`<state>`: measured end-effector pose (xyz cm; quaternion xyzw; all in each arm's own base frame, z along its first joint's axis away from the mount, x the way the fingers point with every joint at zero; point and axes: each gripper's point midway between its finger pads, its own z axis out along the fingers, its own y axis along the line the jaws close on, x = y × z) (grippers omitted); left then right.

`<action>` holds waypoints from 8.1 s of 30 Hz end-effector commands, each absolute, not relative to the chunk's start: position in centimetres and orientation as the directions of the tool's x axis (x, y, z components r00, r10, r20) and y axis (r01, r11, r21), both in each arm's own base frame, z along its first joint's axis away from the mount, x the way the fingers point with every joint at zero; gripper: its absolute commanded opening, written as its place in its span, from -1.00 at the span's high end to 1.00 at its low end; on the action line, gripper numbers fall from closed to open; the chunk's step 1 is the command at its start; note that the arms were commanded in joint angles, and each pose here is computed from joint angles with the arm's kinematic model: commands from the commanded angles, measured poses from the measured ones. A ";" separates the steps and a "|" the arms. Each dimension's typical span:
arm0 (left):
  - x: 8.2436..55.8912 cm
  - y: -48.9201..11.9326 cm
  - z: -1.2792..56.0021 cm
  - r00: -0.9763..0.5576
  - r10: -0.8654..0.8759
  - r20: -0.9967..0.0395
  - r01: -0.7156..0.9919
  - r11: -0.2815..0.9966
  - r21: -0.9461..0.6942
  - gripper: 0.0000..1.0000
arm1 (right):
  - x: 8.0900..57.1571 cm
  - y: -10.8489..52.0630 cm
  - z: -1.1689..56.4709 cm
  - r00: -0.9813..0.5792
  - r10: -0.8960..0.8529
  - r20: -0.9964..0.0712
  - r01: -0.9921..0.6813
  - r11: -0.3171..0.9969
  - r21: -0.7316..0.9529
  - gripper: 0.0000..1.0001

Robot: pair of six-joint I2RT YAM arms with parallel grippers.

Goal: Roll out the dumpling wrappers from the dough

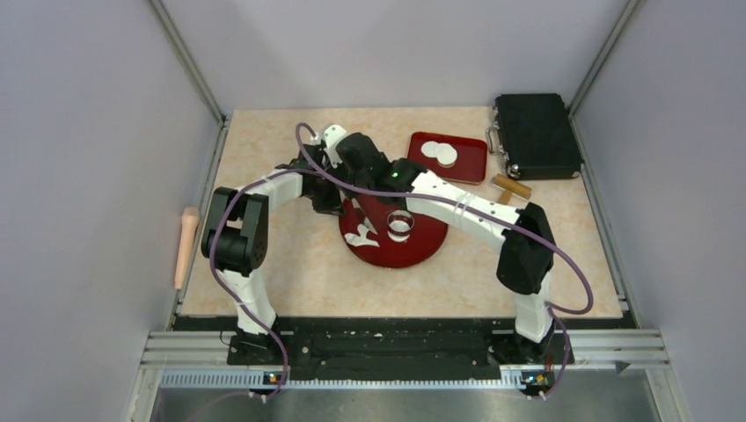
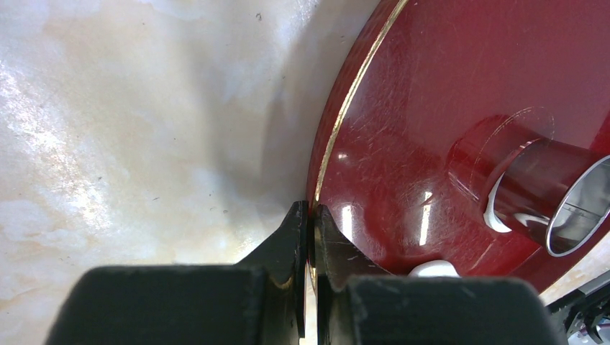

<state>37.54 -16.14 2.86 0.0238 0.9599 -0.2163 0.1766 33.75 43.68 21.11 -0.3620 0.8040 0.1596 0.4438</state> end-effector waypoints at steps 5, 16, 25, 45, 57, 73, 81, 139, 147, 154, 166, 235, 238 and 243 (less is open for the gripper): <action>37.2 -15.9 4.5 -0.932 -0.052 -0.358 0.116 0.895 -0.431 0.85 | 35.3 38.2 30.8 -0.173 -0.348 -0.921 -0.747 0.656 -0.107 1.00; 39.4 -17.2 10.6 -0.871 0.044 -0.489 0.292 0.847 -0.445 0.18 | 37.2 23.3 33.1 -0.117 -0.322 -0.939 -0.573 0.794 -0.201 1.00; 38.2 -24.7 12.7 -0.800 0.300 -0.520 0.540 0.738 -0.405 -0.09 | 32.5 11.1 31.8 -0.131 -0.316 -0.940 -0.395 0.886 -0.243 1.00; 36.6 -29.3 7.0 -0.814 0.437 -0.384 0.557 0.774 -0.301 0.24 | 27.8 7.6 28.7 -0.081 -0.220 -0.972 -0.376 0.910 -0.175 1.00; 35.9 -30.0 7.1 -0.815 0.434 -0.384 0.562 0.752 -0.345 0.46 | 28.0 7.2 28.4 -0.091 -0.217 -0.972 -0.356 0.919 -0.172 1.00; 38.3 -28.3 14.8 -0.754 0.356 -0.552 0.601 0.713 -0.362 1.00 | 28.3 7.0 27.9 -0.113 -0.203 -0.973 -0.346 0.926 -0.153 1.00; 35.8 -26.5 13.9 -0.668 0.530 -0.523 0.725 0.622 -0.296 1.00 | 28.2 6.9 27.9 -0.112 -0.200 -0.973 -0.346 0.926 -0.151 1.00; 35.5 -22.5 8.6 -0.468 0.789 -0.398 0.868 0.496 -0.037 1.00 | 28.3 6.9 27.5 -0.130 -0.193 -0.973 -0.352 0.926 -0.136 1.00; 34.7 -21.9 7.6 -0.435 0.843 -0.317 0.887 0.461 0.007 1.00 | 28.3 7.0 27.4 -0.133 -0.192 -0.972 -0.356 0.925 -0.133 1.00; 34.1 -22.0 6.4 -0.432 0.859 -0.274 0.893 0.449 -0.001 1.00 | 28.4 7.7 27.0 -0.149 -0.189 -0.971 -0.394 0.912 -0.117 1.00; 34.2 -19.8 8.1 -0.458 0.862 -0.216 0.870 0.485 0.086 1.00 | 32.2 13.4 29.6 -0.236 0.086 -0.968 -0.542 0.815 0.204 1.00; 42.2 -14.3 4.2 -0.780 0.525 -0.341 0.588 0.801 -0.113 -0.22 | 45.8 24.9 10.8 -0.690 0.119 -0.714 -0.690 0.190 0.699 1.00; 42.0 -14.6 4.0 -0.784 0.517 -0.344 0.587 0.798 -0.137 -0.22 | 45.7 25.2 10.5 -0.692 0.107 -0.714 -0.690 0.192 0.698 1.00; 43.5 -13.8 6.2 -0.796 0.424 -0.432 0.520 0.844 -0.131 -0.21 | 45.4 25.5 9.5 -0.705 0.093 -0.703 -0.679 0.196 0.707 1.00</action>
